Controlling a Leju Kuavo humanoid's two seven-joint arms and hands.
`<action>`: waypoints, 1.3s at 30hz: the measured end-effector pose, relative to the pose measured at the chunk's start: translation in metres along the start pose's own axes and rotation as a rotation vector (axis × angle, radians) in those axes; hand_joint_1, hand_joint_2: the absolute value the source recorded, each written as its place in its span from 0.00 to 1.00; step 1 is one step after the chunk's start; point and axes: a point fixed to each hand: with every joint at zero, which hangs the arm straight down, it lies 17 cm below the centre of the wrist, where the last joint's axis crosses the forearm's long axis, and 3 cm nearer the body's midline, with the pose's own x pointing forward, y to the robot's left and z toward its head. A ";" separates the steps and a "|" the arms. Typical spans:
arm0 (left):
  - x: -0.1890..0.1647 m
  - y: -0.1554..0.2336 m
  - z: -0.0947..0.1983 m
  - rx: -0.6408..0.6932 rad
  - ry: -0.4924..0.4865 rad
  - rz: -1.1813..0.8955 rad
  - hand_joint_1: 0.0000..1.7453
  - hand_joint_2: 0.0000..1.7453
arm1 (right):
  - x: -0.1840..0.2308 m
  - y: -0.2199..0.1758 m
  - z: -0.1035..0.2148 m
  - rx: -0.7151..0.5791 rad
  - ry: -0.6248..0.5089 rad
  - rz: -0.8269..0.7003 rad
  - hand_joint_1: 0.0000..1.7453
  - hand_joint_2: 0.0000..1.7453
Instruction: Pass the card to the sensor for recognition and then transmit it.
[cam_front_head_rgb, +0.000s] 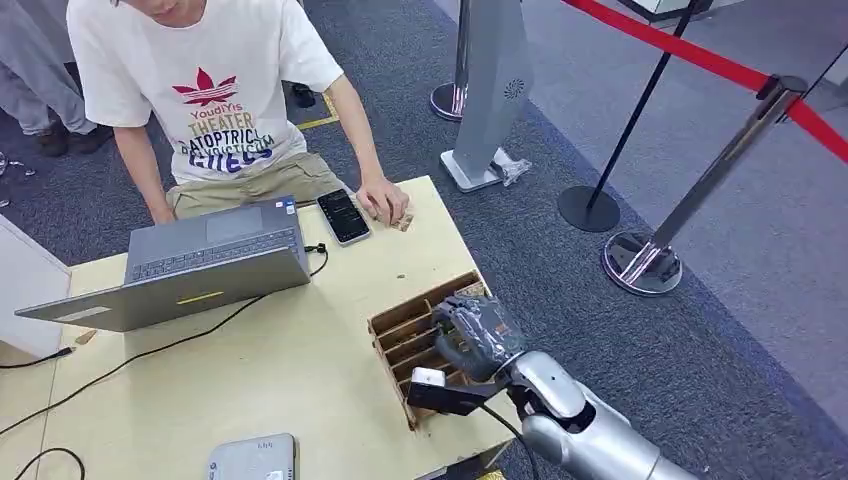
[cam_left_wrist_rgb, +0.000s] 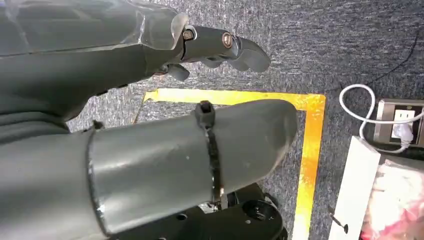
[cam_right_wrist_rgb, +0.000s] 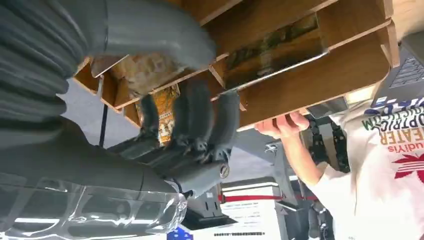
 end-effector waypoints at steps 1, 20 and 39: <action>0.000 0.000 0.000 0.000 0.000 0.000 0.00 0.00 | 0.000 0.000 0.000 0.000 0.000 0.000 0.05 1.00; 0.000 0.000 0.000 0.001 0.005 0.000 0.00 0.00 | 0.005 -0.003 -0.006 -0.004 -0.017 0.013 0.21 1.00; 0.003 -0.002 -0.001 0.007 0.005 0.016 0.00 0.00 | 0.032 -0.018 -0.025 -0.021 -0.115 -0.010 0.35 1.00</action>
